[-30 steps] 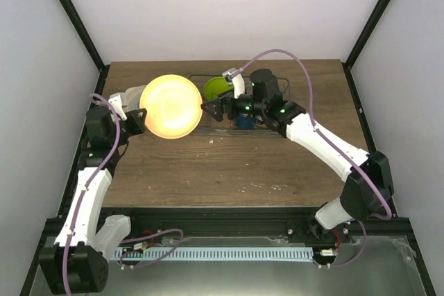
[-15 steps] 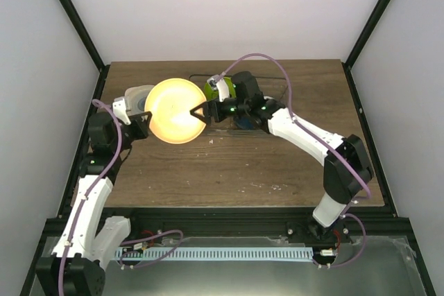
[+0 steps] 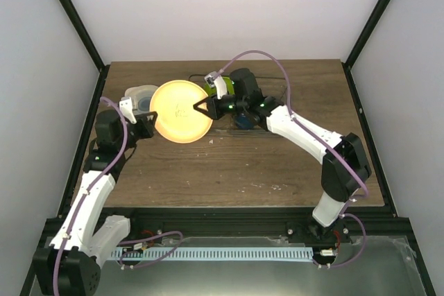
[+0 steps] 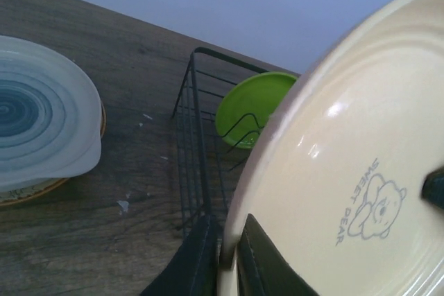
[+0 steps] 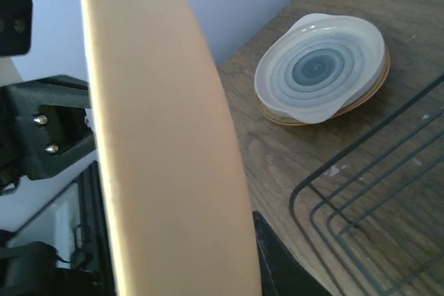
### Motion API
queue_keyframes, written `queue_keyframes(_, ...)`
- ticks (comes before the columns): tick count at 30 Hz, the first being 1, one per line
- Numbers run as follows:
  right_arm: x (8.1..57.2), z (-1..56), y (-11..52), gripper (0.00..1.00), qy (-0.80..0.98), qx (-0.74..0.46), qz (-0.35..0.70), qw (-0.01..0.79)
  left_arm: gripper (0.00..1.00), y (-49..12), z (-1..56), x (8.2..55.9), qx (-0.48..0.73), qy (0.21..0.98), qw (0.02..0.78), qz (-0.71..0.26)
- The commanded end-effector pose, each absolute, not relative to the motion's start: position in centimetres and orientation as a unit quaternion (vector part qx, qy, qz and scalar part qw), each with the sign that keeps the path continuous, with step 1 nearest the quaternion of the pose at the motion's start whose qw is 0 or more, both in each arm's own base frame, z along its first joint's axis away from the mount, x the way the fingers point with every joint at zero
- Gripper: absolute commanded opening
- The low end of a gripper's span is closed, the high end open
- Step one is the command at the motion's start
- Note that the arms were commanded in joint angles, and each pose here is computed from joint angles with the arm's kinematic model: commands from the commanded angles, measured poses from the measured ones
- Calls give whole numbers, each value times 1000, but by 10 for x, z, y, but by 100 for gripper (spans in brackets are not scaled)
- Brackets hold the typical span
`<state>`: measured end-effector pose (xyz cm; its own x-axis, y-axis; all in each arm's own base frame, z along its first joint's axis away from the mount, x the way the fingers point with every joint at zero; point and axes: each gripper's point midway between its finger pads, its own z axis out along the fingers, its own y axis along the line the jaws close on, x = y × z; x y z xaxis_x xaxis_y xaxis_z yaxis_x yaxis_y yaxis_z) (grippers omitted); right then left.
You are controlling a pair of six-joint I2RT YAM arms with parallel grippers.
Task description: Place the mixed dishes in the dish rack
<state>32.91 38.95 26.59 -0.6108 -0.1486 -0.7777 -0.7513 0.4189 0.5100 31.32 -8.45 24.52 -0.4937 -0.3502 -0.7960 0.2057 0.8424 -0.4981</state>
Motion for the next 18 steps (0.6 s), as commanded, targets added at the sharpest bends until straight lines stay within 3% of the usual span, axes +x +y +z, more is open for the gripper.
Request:
queue_keyframes(1,330,296,387,5,748,-344,413,390,18,-84,255,316,-49,809,514,-283)
queue_keyframes(5,341,305,382,4,743,-369,365,422,40,-86,248,316,-48,815,503,-283)
queue_keyframes(13,375,331,362,2,706,-435,211,518,64,-79,243,313,-57,823,501,-262)
queue_keyframes(18,402,327,338,3,659,-493,40,567,70,-70,253,307,-57,825,512,-233)
